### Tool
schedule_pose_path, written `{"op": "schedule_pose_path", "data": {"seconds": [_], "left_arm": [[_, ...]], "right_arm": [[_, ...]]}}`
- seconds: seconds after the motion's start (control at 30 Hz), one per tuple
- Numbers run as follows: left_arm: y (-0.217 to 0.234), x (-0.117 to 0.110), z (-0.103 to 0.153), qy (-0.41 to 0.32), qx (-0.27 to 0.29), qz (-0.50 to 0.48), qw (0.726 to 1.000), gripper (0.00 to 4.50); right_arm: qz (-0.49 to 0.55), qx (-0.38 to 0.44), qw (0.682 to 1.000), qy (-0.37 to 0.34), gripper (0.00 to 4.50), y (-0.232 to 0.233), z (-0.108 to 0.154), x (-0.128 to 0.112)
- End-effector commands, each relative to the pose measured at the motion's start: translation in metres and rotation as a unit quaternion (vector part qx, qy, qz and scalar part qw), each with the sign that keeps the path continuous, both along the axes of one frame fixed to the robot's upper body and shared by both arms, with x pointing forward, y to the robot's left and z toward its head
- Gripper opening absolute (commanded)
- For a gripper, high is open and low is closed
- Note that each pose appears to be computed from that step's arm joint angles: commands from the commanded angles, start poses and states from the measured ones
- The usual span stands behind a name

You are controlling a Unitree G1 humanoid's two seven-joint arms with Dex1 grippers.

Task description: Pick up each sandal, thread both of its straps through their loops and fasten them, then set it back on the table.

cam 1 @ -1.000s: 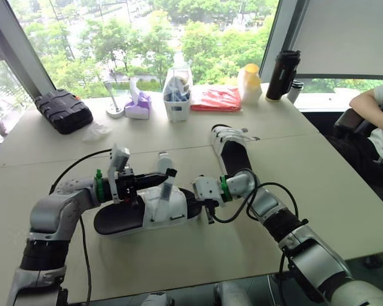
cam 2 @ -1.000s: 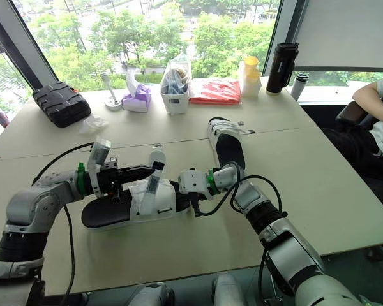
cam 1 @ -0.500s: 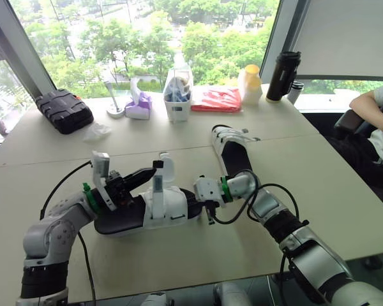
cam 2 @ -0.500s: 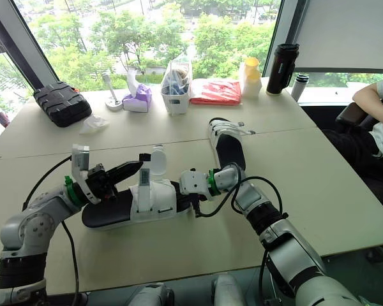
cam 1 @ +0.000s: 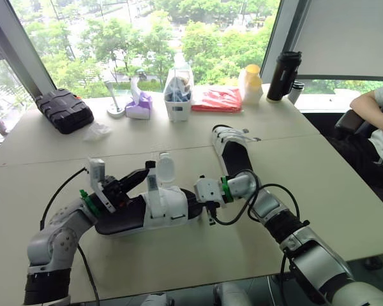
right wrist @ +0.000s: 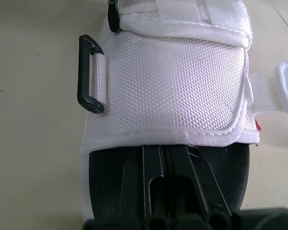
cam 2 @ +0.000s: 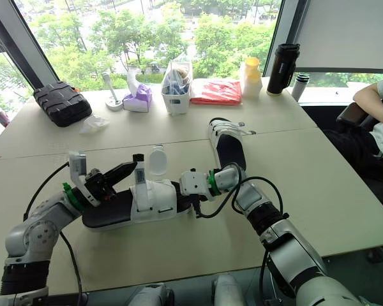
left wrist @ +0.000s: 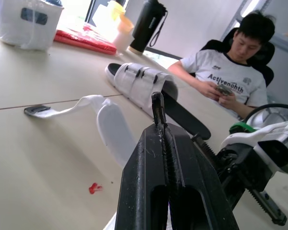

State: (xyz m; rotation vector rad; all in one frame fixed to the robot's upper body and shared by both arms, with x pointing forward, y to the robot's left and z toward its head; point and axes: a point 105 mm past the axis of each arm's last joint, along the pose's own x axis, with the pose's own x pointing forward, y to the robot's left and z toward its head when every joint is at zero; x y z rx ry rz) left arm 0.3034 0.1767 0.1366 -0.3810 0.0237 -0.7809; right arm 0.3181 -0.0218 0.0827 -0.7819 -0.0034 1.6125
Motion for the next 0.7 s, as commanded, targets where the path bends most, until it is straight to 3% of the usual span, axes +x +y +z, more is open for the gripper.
{"op": "schedule_pose_path", "data": {"seconds": [0.03, 0.4, 0.7], "left_arm": [[-0.002, 0.002, -0.002, -0.007, 0.011, 0.004, 1.000, 0.05], [-0.007, 0.012, -0.023, 0.039, 0.029, 0.023, 0.999, 0.05], [-0.004, 0.003, -0.043, 0.109, 0.048, 0.022, 0.993, 0.05]], "right_arm": [[-0.003, -0.090, 0.994, 0.055, 0.00, -0.019, -0.046, -0.012], [-0.004, -0.090, 0.995, 0.052, 0.00, -0.019, -0.046, -0.012], [-0.006, -0.092, 0.994, 0.051, 0.00, -0.020, -0.047, -0.012]]}}
